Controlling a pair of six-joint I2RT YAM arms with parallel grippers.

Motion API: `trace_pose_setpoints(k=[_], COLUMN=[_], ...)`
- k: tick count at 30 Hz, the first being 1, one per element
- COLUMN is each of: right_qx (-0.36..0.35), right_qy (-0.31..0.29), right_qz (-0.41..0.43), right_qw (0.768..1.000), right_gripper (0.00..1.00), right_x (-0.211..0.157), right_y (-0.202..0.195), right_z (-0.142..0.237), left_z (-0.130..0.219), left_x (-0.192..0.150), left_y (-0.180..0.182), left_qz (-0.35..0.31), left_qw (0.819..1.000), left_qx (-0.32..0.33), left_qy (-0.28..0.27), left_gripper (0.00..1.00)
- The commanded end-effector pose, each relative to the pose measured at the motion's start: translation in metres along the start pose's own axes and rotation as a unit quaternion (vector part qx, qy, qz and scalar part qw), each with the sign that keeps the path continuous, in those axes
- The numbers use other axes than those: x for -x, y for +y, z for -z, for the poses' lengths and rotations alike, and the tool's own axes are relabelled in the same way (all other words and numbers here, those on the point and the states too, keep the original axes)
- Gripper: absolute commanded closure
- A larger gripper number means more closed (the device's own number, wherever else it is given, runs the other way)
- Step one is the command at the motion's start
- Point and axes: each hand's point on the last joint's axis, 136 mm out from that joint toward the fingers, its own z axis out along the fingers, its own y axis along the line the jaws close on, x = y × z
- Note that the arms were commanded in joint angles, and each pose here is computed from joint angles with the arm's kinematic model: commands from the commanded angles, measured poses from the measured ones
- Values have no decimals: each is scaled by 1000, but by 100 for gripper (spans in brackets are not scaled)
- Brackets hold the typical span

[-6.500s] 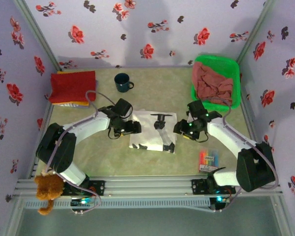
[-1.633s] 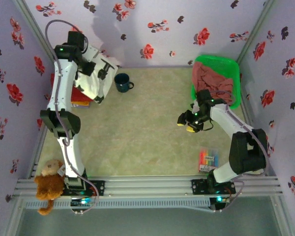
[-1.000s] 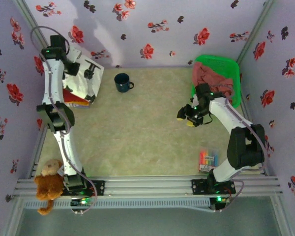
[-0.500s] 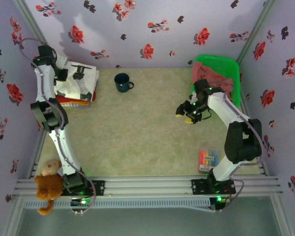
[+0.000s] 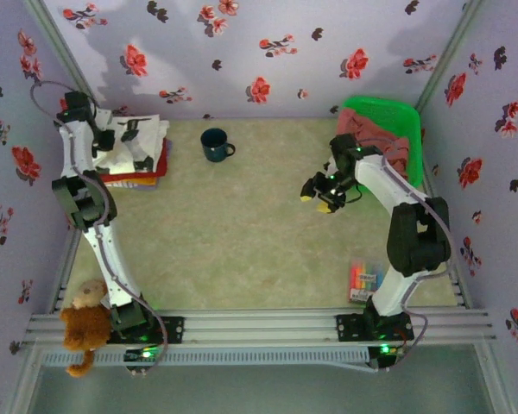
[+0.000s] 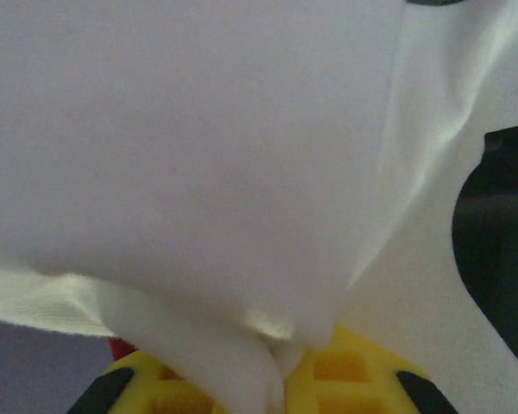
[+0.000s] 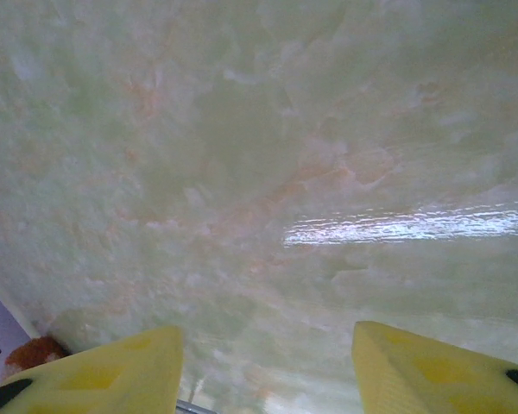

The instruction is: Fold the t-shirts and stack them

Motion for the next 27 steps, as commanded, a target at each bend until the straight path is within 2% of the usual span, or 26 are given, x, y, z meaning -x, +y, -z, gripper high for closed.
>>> trace_pose_setpoints(k=[1, 2, 4, 5, 9, 13, 18, 22, 25, 27], right_qx=[-6, -6, -4, -4, -1, 3, 9, 12, 6, -10], right_qy=[2, 3, 2, 1, -2, -13, -42, -74, -108, -143], right_qz=[-5, -4, -3, -2, 2, 9, 23, 44, 67, 81], right_qw=[1000, 1000, 1000, 1000, 1000, 1000, 999, 996, 992, 986], right_gripper=[44, 44, 44, 44, 44, 44, 40, 23, 1, 1], right_x=[2, 2, 3, 3, 2, 3, 7, 10, 12, 17], right_y=[3, 3, 5, 5, 6, 10, 16, 21, 22, 19], right_z=[0, -1, 0, 1, 4, 9, 22, 37, 52, 64], left_z=[-8, -9, -8, -7, 11, 43, 90, 129, 156, 172], left_x=[-3, -4, -8, -8, -6, -2, 8, 5, -6, -17], left_y=[15, 16, 23, 26, 45, 54, 33, -3, -29, -47], left_qz=[23, 26, 33, 36, 50, 55, 51, 13, -4, 5], left_qw=[1000, 999, 998, 998, 993, 985, 981, 979, 977, 979], left_qx=[20, 24, 44, 53, 107, 161, 183, 195, 199, 181], left_qy=[0, 3, 11, 14, 16, 12, -29, -61, -73, -90], left_gripper=[90, 81, 48, 36, 1, 0, 1, 1, 1, 1])
